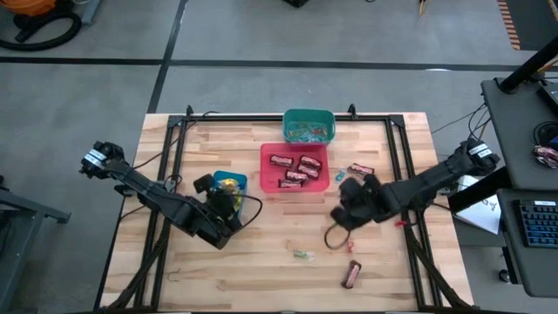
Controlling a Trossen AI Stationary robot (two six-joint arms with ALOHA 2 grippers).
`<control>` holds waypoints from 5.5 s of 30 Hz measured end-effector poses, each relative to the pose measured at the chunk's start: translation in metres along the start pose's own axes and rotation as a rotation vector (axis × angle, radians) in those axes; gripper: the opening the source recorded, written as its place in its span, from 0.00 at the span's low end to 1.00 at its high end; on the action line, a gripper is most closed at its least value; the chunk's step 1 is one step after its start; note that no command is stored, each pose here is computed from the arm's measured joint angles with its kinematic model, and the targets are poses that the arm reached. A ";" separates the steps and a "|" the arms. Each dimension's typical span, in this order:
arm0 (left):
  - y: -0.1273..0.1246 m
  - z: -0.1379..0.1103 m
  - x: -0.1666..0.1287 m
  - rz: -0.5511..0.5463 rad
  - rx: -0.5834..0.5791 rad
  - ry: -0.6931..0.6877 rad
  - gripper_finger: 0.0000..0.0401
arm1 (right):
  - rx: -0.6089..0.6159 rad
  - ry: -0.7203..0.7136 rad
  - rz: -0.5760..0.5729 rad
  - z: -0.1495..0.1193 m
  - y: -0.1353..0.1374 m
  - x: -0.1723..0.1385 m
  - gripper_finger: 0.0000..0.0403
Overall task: Sort candy
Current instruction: Put the orange gummy into the green bin, then put the green gummy into the green bin
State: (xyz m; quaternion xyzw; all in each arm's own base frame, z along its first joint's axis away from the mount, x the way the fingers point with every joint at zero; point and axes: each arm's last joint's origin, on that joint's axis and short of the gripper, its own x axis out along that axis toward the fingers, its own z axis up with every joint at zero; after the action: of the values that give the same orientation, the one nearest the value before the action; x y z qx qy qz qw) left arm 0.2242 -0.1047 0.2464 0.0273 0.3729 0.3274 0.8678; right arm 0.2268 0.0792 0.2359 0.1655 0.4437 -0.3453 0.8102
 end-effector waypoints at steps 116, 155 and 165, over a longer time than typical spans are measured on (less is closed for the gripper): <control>0.049 -0.016 0.017 -0.369 0.162 -0.484 0.00 | 0.151 -0.459 -0.126 0.150 -0.134 0.080 0.08; 0.049 -0.015 0.016 -0.390 0.087 -0.480 0.00 | 0.039 -0.246 0.121 0.197 -0.102 0.094 0.43; 0.047 -0.009 0.012 -0.481 0.034 -0.523 0.00 | -0.185 -0.112 0.319 0.153 -0.043 0.044 0.38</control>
State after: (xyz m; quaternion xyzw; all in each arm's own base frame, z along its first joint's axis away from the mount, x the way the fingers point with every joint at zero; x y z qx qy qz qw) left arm 0.1984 -0.0625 0.2460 0.0362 0.1392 0.0894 0.9856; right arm 0.3054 -0.0572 0.2853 0.1391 0.3957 -0.1790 0.8899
